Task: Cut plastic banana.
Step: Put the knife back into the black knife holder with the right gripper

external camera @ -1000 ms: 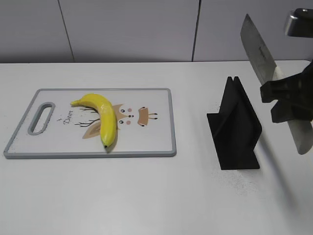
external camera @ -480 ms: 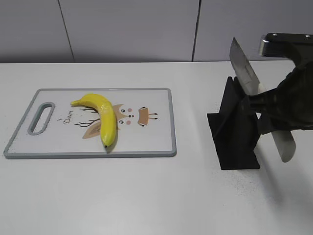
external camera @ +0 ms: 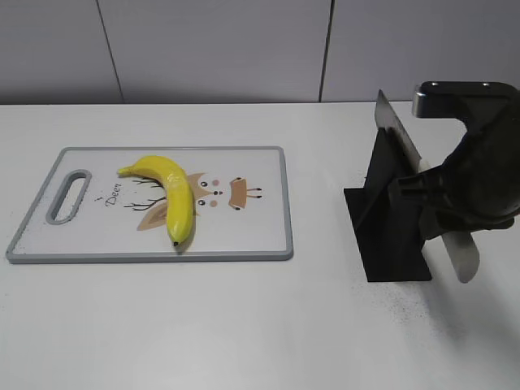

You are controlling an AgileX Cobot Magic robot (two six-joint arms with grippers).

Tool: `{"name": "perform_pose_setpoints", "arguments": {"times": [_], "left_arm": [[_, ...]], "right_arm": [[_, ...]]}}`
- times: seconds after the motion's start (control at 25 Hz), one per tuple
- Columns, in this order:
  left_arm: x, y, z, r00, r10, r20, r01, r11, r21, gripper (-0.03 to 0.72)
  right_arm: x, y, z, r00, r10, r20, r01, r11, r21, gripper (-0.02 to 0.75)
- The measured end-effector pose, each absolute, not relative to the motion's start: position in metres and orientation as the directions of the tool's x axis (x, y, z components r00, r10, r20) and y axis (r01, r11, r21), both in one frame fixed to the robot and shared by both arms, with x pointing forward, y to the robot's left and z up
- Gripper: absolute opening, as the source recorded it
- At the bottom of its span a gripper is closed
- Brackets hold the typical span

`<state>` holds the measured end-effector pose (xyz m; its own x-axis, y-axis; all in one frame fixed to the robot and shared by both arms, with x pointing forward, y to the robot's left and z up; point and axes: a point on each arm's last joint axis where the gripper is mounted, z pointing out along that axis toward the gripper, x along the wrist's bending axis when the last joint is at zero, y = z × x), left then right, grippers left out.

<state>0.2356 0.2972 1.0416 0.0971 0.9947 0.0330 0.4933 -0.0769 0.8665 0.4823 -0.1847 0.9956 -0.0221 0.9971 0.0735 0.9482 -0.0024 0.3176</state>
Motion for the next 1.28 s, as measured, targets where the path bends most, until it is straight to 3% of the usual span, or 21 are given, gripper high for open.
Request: {"name": "perform_pose_setpoints", "arguments": {"times": [0.44, 0.68, 0.76, 1.0, 1.28], "left_arm": [[0.236, 0.297, 1.042, 0.097, 0.995, 0.033, 0.493, -0.077, 0.866, 0.579], [0.236, 0.297, 1.042, 0.097, 0.995, 0.033, 0.493, -0.077, 0.866, 0.579], [0.236, 0.297, 1.042, 0.097, 0.995, 0.033, 0.493, -0.077, 0.866, 0.579], [0.236, 0.297, 1.042, 0.097, 0.995, 0.032, 0.493, -0.076, 0.867, 0.579], [0.236, 0.297, 1.042, 0.097, 0.995, 0.032, 0.493, -0.076, 0.867, 0.579]], "right_arm": [[0.483, -0.184, 0.994, -0.019, 0.997, 0.08, 0.949, -0.007, 0.316, 0.177], [0.484, -0.183, 0.995, -0.025, 0.996, 0.085, 0.945, -0.004, 0.328, 0.531], [0.485, -0.183, 0.996, -0.028, 0.996, 0.085, 0.944, -0.002, 0.331, 0.586], [0.486, -0.183, 1.026, -0.087, 0.992, 0.092, 0.915, 0.043, 0.401, 0.606], [0.443, -0.198, 1.085, -0.298, 0.949, 0.1, 0.8, 0.191, 0.568, 0.593]]}}
